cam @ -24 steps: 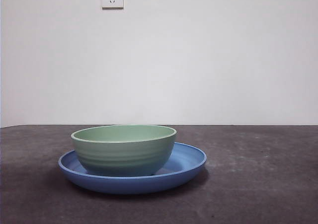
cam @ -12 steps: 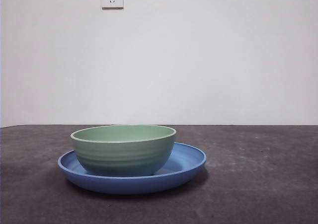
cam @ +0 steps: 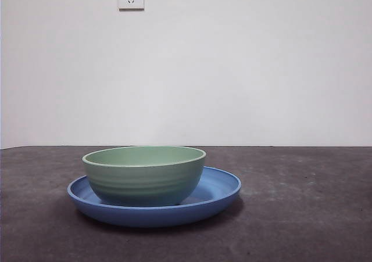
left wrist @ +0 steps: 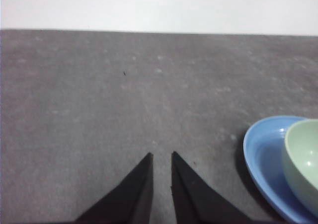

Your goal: Place the green bowl on the blue plate

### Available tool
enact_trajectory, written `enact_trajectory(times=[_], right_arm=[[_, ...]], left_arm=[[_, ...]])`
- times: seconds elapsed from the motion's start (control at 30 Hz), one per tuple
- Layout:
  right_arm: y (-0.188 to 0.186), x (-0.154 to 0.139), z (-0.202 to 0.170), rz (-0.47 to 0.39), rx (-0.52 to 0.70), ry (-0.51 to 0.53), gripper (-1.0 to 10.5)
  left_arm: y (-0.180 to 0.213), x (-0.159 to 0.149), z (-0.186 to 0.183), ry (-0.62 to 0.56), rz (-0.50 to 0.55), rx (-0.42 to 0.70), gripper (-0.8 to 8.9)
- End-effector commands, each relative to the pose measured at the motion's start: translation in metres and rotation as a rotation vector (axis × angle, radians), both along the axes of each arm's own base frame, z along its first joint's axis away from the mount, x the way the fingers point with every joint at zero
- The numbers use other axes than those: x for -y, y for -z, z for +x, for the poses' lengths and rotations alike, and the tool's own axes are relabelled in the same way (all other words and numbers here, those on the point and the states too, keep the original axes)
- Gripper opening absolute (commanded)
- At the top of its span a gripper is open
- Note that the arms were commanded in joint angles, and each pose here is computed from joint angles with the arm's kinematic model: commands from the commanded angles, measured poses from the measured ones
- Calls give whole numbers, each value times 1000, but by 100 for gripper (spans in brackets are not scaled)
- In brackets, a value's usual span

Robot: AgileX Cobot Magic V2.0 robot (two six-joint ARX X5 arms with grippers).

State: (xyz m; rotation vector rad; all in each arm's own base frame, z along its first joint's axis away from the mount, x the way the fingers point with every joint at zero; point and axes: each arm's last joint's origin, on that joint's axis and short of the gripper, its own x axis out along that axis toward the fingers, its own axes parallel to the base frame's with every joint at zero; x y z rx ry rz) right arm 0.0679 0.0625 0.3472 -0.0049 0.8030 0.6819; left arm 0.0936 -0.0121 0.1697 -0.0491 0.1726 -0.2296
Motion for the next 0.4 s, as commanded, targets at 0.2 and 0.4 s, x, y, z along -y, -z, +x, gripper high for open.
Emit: enact_trajectory(times=[0.2,0.4], right_arm=[[-3,-1,0,11,6,-3,31],[-3,-1,0,12,7,-3,31]], left_arm=[[15,-2,1,-23,-1,7,59],[19,-2,2,-26,0,1,59]])
